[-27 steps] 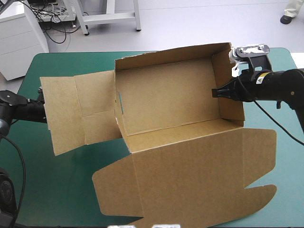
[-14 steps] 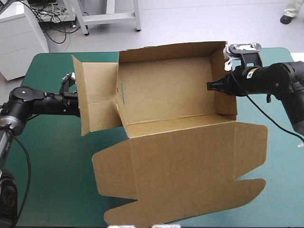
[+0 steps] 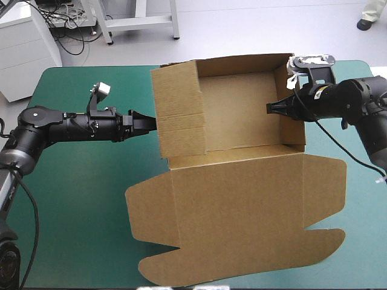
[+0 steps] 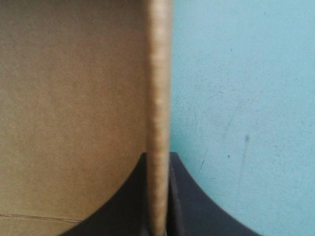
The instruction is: Fold the box
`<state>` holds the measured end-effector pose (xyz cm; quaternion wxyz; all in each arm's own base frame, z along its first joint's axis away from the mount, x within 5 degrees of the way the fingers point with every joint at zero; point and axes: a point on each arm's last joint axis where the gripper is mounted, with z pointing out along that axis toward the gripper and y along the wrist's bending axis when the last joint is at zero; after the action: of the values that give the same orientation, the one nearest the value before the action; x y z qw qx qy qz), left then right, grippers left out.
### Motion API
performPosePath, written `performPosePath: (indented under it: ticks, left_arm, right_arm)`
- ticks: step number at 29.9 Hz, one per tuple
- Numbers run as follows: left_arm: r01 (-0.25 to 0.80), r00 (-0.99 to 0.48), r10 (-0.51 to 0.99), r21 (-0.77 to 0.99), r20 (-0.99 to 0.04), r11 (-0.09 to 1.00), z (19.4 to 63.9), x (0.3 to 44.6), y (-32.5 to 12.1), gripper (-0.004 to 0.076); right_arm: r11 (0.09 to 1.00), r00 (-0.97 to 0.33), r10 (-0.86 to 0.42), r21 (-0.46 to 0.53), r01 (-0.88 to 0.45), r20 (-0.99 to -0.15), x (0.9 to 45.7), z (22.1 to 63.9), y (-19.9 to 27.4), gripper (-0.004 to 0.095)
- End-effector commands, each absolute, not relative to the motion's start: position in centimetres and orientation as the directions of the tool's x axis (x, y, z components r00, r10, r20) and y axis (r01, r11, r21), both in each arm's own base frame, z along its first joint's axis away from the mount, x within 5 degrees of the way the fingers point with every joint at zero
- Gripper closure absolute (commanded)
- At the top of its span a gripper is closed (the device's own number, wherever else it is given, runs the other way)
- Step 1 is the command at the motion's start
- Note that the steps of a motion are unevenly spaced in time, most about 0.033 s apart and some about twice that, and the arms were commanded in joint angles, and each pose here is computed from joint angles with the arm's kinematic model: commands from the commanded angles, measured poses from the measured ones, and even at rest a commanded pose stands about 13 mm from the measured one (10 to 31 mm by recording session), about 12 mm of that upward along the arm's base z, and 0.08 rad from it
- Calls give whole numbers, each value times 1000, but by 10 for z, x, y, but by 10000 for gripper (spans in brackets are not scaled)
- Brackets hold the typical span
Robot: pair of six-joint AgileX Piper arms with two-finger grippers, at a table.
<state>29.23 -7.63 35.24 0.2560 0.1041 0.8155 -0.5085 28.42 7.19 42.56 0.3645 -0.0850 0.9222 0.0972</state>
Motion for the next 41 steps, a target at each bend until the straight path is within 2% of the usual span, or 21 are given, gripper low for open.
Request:
performPosePath:
  ticks: [1, 9, 19, 23, 29, 31, 36, 41]
  left_arm:
    - [539, -813, -63, -789, -579, 295, 392, 273, -94, 185]
    - [615, -758, -80, -750, -648, 245, 431, 262, -101, 185]
    - [608, -757, -47, -730, -651, 311, 432, 256, -99, 189]
    - [608, -752, -62, -727, -657, 320, 432, 259, -99, 216]
    - [604, -752, -36, -711, -658, 359, 431, 259, -98, 300]
    - [597, -755, -23, -702, -655, 387, 433, 258, -98, 309]
    - [565, -748, 44, -600, -662, 566, 445, 255, -109, 309]
    - [514, -745, 57, -517, -664, 685, 448, 252, -127, 309]
  right_arm:
    - [964, -634, -41, 137, -229, -772, 277, 449, 69, 931]
    - [974, -640, -42, 111, -197, -767, 278, 448, 66, 931]
    - [974, -653, -38, 118, -194, -756, 277, 447, 66, 931]
    - [967, -645, -12, 155, -201, -764, 277, 448, 70, 928]
    - [965, -614, -5, 157, -210, -789, 276, 451, 84, 927]
    - [966, -607, -8, 151, -210, -795, 275, 452, 87, 927]
    - [964, -605, -3, 158, -213, -796, 275, 452, 89, 927]
    - [962, -605, -6, 160, -220, -796, 274, 452, 91, 924]
